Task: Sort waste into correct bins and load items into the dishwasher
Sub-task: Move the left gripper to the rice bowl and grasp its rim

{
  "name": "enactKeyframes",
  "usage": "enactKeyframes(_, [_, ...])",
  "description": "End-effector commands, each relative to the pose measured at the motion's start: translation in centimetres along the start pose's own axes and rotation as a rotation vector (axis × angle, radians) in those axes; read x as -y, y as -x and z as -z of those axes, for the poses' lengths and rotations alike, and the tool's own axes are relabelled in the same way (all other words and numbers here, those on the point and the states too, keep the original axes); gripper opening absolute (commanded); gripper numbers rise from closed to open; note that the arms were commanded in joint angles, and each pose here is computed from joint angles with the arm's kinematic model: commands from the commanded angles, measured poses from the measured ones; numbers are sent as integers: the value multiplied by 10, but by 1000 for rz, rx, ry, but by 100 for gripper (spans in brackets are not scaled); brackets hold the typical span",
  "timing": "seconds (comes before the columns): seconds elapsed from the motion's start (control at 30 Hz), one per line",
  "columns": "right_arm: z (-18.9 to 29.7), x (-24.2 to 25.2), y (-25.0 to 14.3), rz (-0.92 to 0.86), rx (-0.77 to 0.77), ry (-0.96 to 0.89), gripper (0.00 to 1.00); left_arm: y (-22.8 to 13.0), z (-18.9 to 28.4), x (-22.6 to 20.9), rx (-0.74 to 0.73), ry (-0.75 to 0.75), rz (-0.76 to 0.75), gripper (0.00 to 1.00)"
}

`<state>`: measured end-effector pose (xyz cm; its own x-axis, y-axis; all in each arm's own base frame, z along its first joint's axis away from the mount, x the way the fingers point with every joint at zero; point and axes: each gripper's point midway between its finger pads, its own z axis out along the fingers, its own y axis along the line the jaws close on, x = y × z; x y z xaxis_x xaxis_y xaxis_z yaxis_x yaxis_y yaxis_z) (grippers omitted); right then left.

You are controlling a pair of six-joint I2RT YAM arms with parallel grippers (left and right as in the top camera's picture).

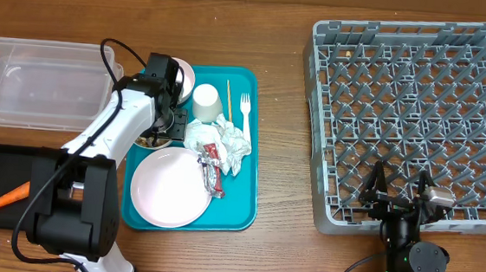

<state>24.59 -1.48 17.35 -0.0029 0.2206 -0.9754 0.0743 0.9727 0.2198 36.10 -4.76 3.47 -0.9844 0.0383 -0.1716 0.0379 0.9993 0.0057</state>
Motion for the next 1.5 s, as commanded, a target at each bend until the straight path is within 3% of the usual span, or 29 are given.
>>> enactKeyframes(0.0, [0, 2, -2, 7, 4, -6, 100, 4, 8, 5, 31, -42, 16, 50])
enactKeyframes(0.27, [0, 2, -2, 7, 4, -6, 100, 23, 9, 4, 108, -49, 110, 52])
enactKeyframes(0.47, [0, 2, -2, 7, 4, -6, 100, 21, 9, -13, 110, 44, 193, 51])
enactKeyframes(0.57, [0, 2, -2, 7, 4, -6, 100, 20, 7, -13, 105, 41, 240, 43])
enactKeyframes(0.7, [0, 2, -2, 7, 4, -6, 100, 17, 3, -9, 88, 23, 242, 47])
enactKeyframes(1.47, [0, 2, -2, 7, 4, -6, 100, 15, -3, -2, 88, -17, 246, 46])
